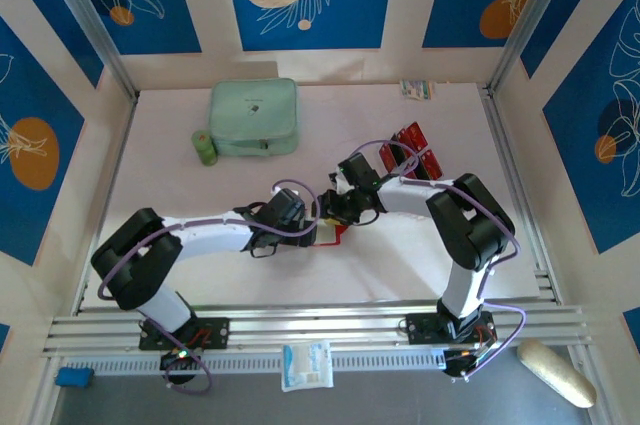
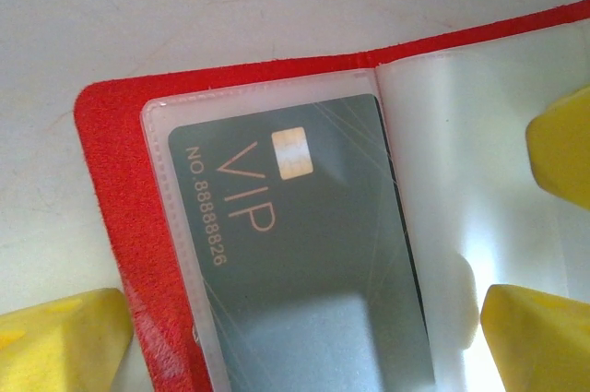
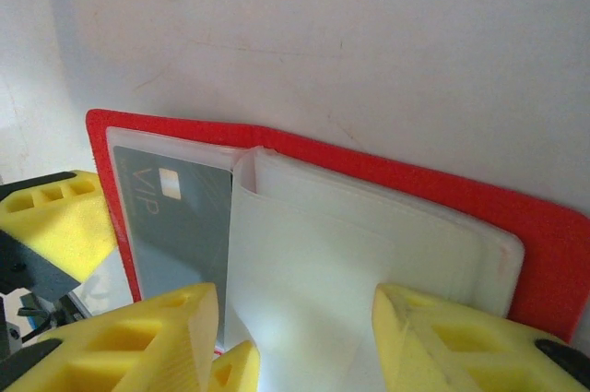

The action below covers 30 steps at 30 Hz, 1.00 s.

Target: Put the credit cards into the card holder

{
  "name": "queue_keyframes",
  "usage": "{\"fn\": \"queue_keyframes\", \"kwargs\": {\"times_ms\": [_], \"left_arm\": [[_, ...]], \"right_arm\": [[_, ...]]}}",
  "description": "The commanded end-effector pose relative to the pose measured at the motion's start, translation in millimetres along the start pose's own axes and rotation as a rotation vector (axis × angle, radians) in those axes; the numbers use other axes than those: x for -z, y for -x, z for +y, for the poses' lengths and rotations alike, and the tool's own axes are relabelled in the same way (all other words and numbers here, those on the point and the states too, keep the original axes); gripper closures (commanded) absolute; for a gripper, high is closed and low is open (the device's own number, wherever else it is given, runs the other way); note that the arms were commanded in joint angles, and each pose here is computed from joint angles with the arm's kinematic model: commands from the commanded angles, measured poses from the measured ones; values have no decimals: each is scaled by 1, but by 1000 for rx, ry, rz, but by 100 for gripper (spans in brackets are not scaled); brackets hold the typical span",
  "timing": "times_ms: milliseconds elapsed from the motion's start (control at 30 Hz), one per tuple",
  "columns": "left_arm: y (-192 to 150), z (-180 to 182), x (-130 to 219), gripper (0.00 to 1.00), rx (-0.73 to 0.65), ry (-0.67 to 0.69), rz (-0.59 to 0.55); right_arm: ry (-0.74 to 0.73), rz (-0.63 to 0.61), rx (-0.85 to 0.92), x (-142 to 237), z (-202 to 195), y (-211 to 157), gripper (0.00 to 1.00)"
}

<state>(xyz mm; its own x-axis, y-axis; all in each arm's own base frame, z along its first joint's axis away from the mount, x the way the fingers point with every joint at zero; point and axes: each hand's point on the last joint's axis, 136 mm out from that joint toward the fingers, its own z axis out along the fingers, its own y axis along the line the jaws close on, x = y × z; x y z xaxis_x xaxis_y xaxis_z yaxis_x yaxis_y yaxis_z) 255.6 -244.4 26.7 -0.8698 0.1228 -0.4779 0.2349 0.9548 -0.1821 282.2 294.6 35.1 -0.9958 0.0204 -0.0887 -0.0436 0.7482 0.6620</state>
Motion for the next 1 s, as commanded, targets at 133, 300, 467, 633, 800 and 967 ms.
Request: {"fn": "queue_keyframes", "kwargs": {"times_ms": [133,300,467,633,800,967], "left_arm": [[-12,15,3,1,7,56,12],[-15,18,3,1,9,62,12],[-15,20,3,1,12,70,9],[-18,23,1,1,11,76,13],[-20,24,0,1,11,79,17],[-20,24,1,1,13,79,14]], "right_arm": [[14,41,-47,-10,-9,-5,50],[33,46,-51,-10,-5,-5,50],[43,39,-56,-7,-3,-3,49],[46,25,-51,-2,-3,-2,45],[43,16,-57,0,-5,-4,42],[39,19,-65,-1,-7,-4,42]]}}
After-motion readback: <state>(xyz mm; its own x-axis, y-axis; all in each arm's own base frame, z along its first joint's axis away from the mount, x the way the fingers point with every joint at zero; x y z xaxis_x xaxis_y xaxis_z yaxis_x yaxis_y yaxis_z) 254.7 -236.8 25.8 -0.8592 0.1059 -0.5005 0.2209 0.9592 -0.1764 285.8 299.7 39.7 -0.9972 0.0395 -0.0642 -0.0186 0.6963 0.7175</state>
